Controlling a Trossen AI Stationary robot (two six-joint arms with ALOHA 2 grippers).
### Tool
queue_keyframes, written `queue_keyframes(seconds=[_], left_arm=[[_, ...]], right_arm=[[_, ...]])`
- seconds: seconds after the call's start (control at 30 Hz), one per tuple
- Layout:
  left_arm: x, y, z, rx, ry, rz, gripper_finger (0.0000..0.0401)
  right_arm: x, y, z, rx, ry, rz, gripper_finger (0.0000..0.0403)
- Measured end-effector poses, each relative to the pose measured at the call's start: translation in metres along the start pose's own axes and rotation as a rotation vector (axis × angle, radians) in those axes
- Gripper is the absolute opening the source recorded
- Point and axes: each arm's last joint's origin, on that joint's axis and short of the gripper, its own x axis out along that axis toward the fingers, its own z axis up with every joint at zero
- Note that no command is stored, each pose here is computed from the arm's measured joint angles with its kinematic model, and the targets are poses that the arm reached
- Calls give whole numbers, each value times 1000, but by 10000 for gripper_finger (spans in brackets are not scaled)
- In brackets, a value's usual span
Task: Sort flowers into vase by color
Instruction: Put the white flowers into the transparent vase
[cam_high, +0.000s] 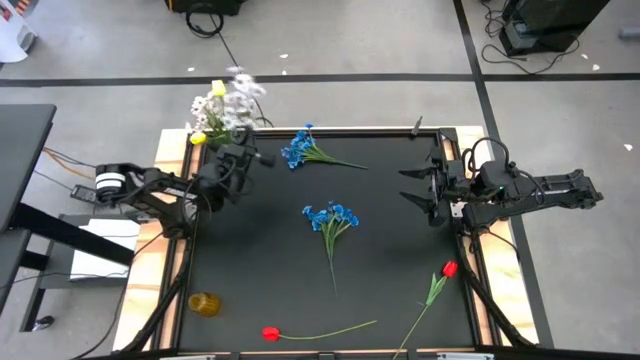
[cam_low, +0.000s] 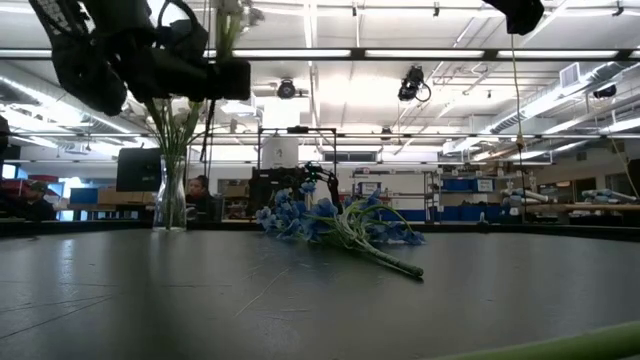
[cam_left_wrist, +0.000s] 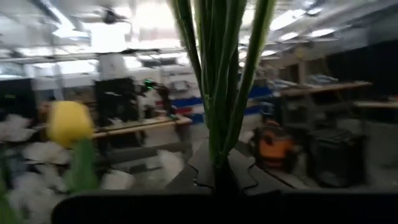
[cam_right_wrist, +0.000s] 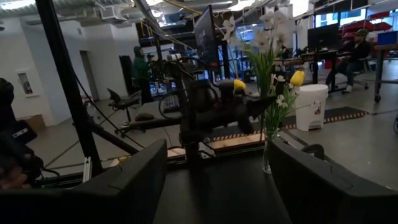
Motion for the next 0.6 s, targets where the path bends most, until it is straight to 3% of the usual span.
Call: queue_keyframes(seconds=[0.3,0.6], left_arm=[[27,24,-6,75,-16,127,5],[38,37,-7,117,-42,162,8]], right_arm=[[0,0,0,0,0,0,286],[0,0,0,0,0,0,286]])
